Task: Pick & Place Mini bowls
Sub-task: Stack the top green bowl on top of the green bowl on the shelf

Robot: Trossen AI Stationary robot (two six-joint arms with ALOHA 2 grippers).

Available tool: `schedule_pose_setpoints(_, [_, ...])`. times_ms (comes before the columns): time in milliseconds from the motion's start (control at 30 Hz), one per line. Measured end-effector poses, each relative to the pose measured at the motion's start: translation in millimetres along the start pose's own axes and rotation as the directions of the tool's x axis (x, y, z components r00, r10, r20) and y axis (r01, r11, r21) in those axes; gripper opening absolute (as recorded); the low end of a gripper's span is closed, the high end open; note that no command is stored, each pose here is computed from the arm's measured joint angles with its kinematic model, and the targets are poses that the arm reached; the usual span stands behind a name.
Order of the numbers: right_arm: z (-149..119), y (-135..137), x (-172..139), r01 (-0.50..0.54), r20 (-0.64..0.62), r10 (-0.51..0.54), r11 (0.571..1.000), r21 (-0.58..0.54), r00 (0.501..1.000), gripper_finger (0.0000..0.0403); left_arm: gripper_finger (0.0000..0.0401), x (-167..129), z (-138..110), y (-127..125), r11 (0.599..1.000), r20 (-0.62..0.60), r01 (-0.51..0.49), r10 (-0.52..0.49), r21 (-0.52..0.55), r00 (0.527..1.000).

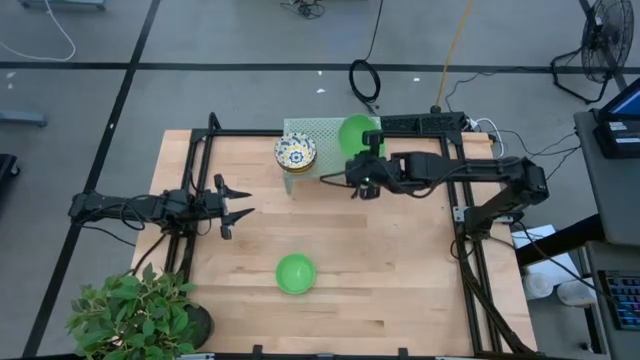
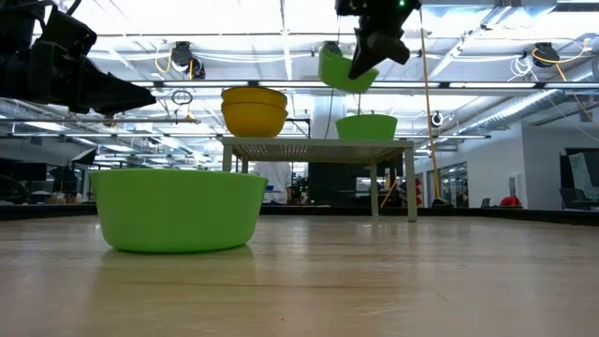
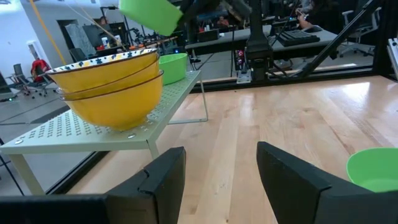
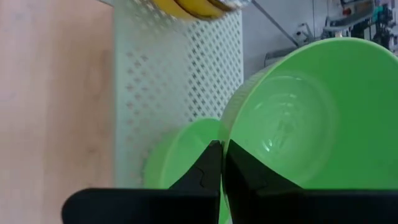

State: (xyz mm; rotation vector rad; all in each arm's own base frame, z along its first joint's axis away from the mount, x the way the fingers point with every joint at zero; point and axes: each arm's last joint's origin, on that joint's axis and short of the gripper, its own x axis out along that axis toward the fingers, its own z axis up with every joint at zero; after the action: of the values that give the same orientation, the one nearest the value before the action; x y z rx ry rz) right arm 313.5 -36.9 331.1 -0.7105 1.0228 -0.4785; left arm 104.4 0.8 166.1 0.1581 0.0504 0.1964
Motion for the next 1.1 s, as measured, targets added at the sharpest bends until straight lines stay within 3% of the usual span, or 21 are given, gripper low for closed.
schedule_pose_setpoints(400, [-19,-28,24,0.038,-0.093,-0.031,0.996,0.081,0.995,0.0000,0.0202,0,0,0,1.000,0.000,0.000,0.000,0.000,1.000])
schedule_pose_setpoints(500, [-23,-32,28,-0.012,-0.075,0.023,0.989,0.146,0.997,0.0000,0.0202,0,0,0,1.000,0.000,0.000,0.000,0.000,1.000])
schedule_pose_setpoints(633, [-31,-39,33,-0.116,-0.065,0.136,0.963,0.242,0.989,0.0000,0.0202,0,0,0,1.000,0.000,0.000,0.000,0.000,1.000])
schedule_pose_setpoints(867, [-41,-59,31,-0.173,-0.076,0.219,0.906,0.386,0.973,0.0000,0.0202,0,0,0,1.000,0.000,0.000,0.000,0.000,1.000])
schedule_pose_setpoints(1100, [-37,-86,8,-0.186,-0.027,0.225,0.859,0.476,0.974,0.0000,0.0202,0,0,0,1.000,0.000,0.000,0.000,0.000,1.000])
